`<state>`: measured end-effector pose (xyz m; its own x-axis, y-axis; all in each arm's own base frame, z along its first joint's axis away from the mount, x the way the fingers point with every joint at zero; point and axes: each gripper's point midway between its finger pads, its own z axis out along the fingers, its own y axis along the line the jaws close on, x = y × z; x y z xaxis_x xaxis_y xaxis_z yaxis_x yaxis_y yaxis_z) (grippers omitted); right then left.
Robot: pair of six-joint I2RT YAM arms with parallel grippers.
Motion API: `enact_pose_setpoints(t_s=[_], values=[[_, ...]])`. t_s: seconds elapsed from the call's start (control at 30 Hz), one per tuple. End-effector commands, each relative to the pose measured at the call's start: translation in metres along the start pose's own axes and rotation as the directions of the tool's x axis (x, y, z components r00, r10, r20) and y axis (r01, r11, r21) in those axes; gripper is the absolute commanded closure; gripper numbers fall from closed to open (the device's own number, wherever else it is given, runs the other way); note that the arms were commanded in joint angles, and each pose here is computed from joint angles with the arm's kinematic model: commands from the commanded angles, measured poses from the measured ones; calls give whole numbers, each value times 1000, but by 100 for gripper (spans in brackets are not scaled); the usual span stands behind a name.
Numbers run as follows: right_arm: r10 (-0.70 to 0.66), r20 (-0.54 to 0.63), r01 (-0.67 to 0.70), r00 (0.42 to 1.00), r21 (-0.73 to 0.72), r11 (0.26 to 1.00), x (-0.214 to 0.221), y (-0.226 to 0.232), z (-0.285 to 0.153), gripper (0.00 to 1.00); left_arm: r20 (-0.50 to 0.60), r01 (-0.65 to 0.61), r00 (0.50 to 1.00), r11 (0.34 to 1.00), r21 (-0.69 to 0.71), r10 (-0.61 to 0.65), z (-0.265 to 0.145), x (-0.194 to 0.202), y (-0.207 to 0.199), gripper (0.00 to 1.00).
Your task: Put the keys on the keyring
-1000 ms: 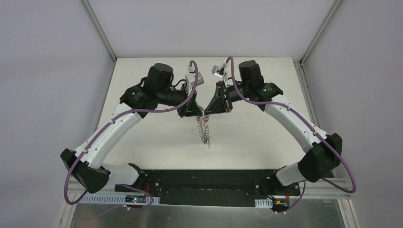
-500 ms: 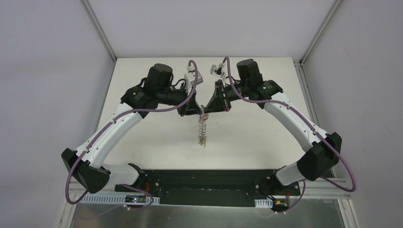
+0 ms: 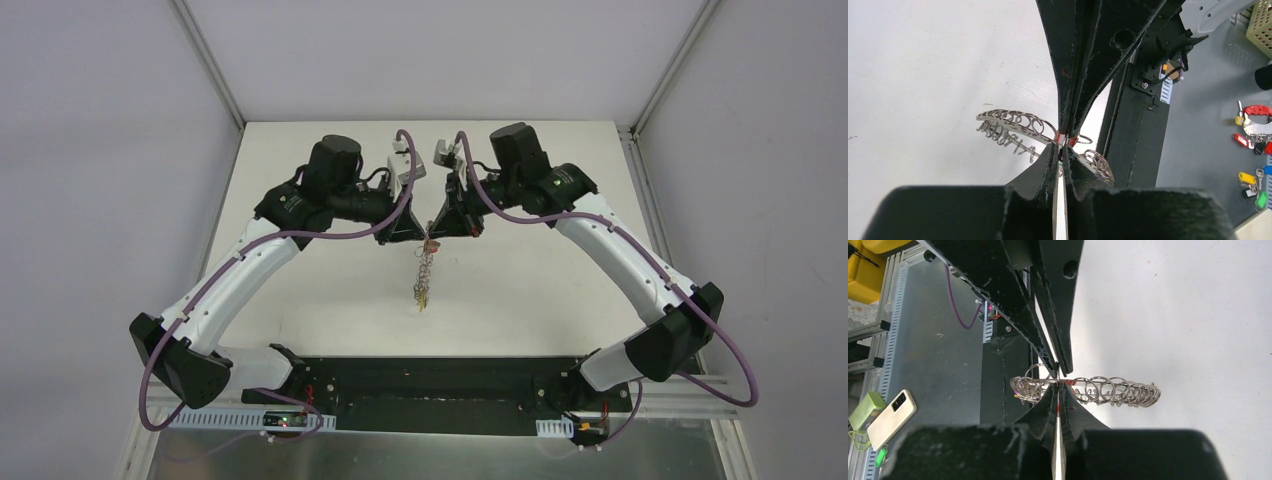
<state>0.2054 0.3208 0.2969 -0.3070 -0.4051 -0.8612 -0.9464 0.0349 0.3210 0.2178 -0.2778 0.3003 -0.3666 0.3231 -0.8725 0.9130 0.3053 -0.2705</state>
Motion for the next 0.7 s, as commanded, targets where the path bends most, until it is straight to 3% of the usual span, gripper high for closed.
enact_pose_setpoints(t_s=[0.0, 0.3, 0.67], values=[[-97, 21, 98, 995, -6, 995, -19, 13, -5, 100, 53, -82, 995, 996, 26, 81, -5, -10, -2, 91], [-103, 8, 103, 995, 3, 995, -17, 11, -5, 100, 90, -104, 991, 993, 59, 99, -7, -12, 1, 75], [-109, -16, 109, 994, -7, 994, -12, 10, -1, 100, 116, -215, 973, 966, 146, 199, -5, -13, -9, 69]])
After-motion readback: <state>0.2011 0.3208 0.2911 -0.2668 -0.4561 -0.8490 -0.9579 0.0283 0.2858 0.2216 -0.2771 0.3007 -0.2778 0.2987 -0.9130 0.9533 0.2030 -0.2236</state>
